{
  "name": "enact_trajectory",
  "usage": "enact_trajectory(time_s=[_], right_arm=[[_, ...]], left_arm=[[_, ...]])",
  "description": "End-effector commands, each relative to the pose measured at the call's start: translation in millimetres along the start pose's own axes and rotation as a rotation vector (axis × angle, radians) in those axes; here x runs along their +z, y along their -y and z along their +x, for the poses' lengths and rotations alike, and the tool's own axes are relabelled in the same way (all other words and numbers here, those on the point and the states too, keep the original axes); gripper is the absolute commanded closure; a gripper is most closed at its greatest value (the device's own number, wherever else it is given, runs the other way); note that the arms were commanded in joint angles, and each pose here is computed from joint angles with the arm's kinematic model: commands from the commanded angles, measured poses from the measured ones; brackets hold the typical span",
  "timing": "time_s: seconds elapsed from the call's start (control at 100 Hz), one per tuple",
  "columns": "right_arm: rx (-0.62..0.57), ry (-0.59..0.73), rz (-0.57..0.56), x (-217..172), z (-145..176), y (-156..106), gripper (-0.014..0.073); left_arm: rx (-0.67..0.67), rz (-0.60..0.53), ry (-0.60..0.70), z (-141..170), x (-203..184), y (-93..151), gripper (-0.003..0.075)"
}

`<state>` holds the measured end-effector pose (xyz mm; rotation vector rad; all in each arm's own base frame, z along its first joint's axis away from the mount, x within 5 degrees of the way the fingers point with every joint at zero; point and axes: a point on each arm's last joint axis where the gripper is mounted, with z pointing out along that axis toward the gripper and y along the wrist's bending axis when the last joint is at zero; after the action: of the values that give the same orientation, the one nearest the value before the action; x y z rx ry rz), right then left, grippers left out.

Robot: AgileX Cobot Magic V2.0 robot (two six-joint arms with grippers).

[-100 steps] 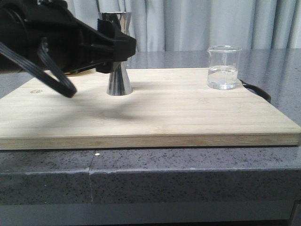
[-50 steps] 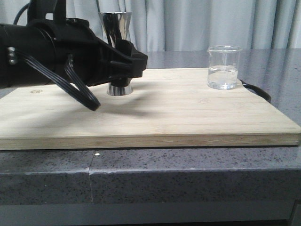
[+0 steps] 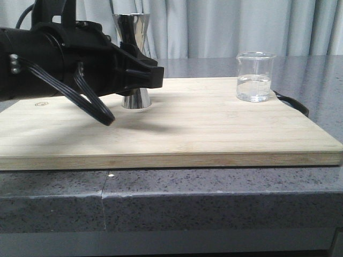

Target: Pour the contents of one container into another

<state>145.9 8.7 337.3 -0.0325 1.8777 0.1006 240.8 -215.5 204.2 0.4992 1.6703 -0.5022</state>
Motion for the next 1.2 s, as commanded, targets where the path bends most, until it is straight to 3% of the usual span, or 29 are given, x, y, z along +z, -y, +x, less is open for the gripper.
enact_trajectory(time_s=[0.0, 0.16, 0.55, 0.72, 0.81, 0.97, 1.19], right_arm=[[-0.007, 0.115, 0.011, -3.1, -18.5, 0.4, 0.0328], [0.016, 0.099, 0.0, -1.1, -16.8, -0.5, 0.0328], [-0.02, 0.141, -0.148, 33.4, 18.9, -29.5, 0.0319], [-0.033, 0.208, -0.181, 45.7, 34.9, -40.2, 0.0184], [-0.046, 0.178, -0.193, 56.3, 46.0, -45.6, 0.0122], [-0.07, 0.128, -0.207, 78.4, 60.6, -56.3, 0.0115], [-0.113, 0.211, -0.192, 103.4, 67.8, -63.4, 0.0115]], left_arm=[[-0.015, 0.007, 0.154, -26.6, -1.7, 3.2, 0.0585], [-0.015, 0.005, 0.19, -29.9, -2.3, 2.9, 0.0739], [-0.037, 0.042, 0.242, -53.9, -17.2, 6.2, 0.074], [-0.069, 0.057, 0.208, -67.9, -30.5, 6.5, 0.074], [-0.071, 0.06, 0.203, -72.3, -35.0, 6.5, 0.074], [-0.073, 0.062, 0.216, -76.8, -38.5, 6.4, 0.074], [-0.073, 0.063, 0.205, -76.2, -38.7, 6.4, 0.074]])
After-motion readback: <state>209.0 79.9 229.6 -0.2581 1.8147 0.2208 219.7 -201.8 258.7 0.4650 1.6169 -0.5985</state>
